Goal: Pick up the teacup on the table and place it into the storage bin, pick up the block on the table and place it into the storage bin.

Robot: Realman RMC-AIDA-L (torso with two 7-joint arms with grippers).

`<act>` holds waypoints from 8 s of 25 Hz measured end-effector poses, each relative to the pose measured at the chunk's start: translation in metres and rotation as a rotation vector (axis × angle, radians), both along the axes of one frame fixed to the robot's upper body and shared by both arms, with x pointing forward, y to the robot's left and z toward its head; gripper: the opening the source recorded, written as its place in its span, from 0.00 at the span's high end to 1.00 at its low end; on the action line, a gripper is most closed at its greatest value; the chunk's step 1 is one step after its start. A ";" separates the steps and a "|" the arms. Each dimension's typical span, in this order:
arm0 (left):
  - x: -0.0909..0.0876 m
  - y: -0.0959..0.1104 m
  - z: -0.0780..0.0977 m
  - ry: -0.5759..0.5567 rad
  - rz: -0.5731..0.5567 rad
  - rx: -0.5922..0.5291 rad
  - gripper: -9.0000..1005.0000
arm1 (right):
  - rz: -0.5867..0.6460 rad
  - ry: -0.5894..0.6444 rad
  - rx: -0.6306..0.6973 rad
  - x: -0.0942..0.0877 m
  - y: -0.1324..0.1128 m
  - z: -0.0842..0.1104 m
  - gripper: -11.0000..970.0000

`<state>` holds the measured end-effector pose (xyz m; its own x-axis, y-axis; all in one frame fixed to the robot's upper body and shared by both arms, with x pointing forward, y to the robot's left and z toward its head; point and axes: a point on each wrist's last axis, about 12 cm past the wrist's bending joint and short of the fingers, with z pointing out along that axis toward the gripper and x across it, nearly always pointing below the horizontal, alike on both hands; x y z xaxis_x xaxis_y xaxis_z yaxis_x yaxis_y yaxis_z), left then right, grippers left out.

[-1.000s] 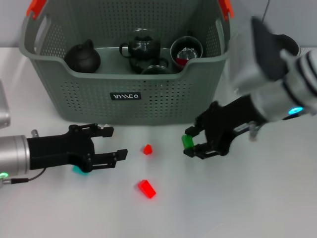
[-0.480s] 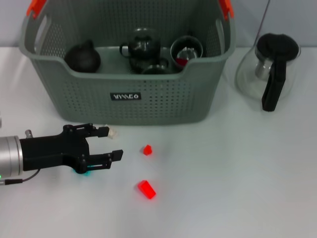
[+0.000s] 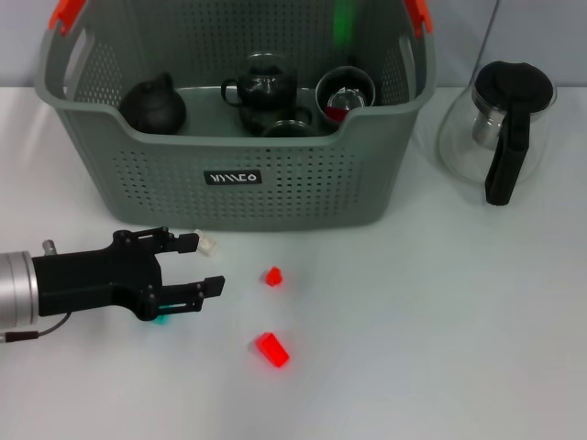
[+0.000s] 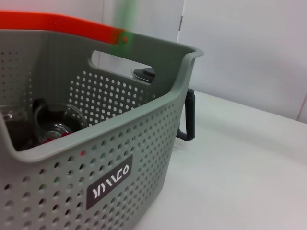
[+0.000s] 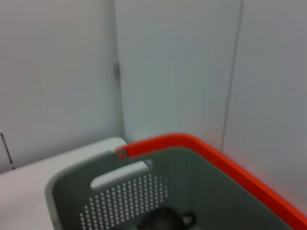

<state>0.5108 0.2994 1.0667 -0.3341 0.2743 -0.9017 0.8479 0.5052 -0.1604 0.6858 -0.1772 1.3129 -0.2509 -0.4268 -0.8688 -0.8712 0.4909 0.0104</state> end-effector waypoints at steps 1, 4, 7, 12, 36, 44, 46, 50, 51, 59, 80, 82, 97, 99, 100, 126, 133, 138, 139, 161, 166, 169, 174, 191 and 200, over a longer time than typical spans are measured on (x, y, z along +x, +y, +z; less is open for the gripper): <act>0.000 0.001 0.000 0.000 0.004 -0.001 0.25 | -0.005 0.000 -0.014 0.001 0.000 -0.005 0.41; -0.002 0.003 0.000 0.002 0.011 -0.009 0.25 | -0.010 -0.014 -0.028 0.000 -0.004 -0.014 0.38; -0.004 0.005 0.003 -0.002 0.005 -0.027 0.25 | 0.039 -0.031 0.023 -0.011 -0.013 -0.015 0.32; -0.011 0.012 0.014 -0.024 -0.027 -0.066 0.25 | 0.228 -0.051 0.142 -0.046 -0.028 -0.023 0.13; 0.030 -0.034 0.067 0.376 0.050 0.481 0.25 | 0.366 0.243 0.067 -0.138 -0.056 -0.165 0.02; 0.043 -0.059 0.072 0.475 0.240 0.605 0.25 | 0.351 0.249 -0.010 -0.136 -0.059 -0.173 0.02; 0.046 -0.063 0.069 0.493 0.286 0.638 0.25 | 0.355 0.248 -0.012 -0.135 -0.059 -0.175 0.02; 0.048 -0.067 0.065 0.520 0.366 0.675 0.25 | 0.354 0.240 -0.017 -0.134 -0.059 -0.179 0.02; 0.048 -0.068 0.064 0.528 0.378 0.680 0.25 | 0.354 0.241 -0.022 -0.133 -0.059 -0.180 0.02; 0.049 -0.082 0.051 0.569 0.410 0.714 0.27 | 0.399 0.240 -0.065 -0.135 -0.052 -0.189 0.02; 0.053 -0.087 0.038 0.591 0.429 0.715 0.29 | 0.391 0.238 -0.084 -0.132 -0.048 -0.197 0.02; 0.053 -0.088 0.038 0.586 0.425 0.717 0.30 | 0.388 0.236 -0.085 -0.132 -0.048 -0.197 0.02; 0.047 -0.117 0.107 0.444 0.302 0.577 0.60 | 0.352 0.242 -0.087 -0.132 -0.057 -0.199 0.02; 0.040 -0.129 0.141 0.387 0.196 0.435 0.60 | 0.336 0.248 -0.087 -0.132 -0.061 -0.199 0.02; 0.038 -0.131 0.154 0.358 0.153 0.379 0.59 | 0.328 0.251 -0.085 -0.132 -0.063 -0.199 0.02; 0.067 -0.111 0.229 -0.085 0.013 0.052 0.19 | 0.275 0.282 -0.074 -0.132 -0.069 -0.204 0.02; -0.003 -0.149 0.179 -0.047 -0.308 0.369 0.04 | 0.238 0.295 -0.078 -0.130 -0.070 -0.206 0.02; -0.009 -0.168 0.141 0.114 -0.231 0.617 0.05 | 0.220 0.312 -0.081 -0.128 -0.071 -0.208 0.02; -0.007 -0.172 0.131 0.161 -0.191 0.676 0.05 | 0.218 0.313 -0.081 -0.128 -0.071 -0.208 0.02; 0.004 -0.215 0.056 0.327 0.033 0.888 0.09 | 0.192 0.296 -0.090 -0.124 -0.072 -0.209 0.02; 0.007 -0.215 0.050 0.325 0.041 0.882 0.12 | 0.192 0.296 -0.090 -0.123 -0.071 -0.209 0.02; 0.008 -0.215 0.048 0.324 0.044 0.884 0.13 | 0.192 0.295 -0.090 -0.123 -0.071 -0.209 0.02; 0.010 -0.214 0.043 0.325 0.049 0.895 0.17 | 0.188 0.293 -0.090 -0.123 -0.071 -0.210 0.02; 0.013 -0.215 0.040 0.321 0.046 0.915 0.42 | 0.179 0.288 -0.093 -0.122 -0.071 -0.210 0.02; 0.015 -0.216 0.056 0.325 0.050 0.895 0.53 | 0.176 0.284 -0.095 -0.121 -0.073 -0.210 0.02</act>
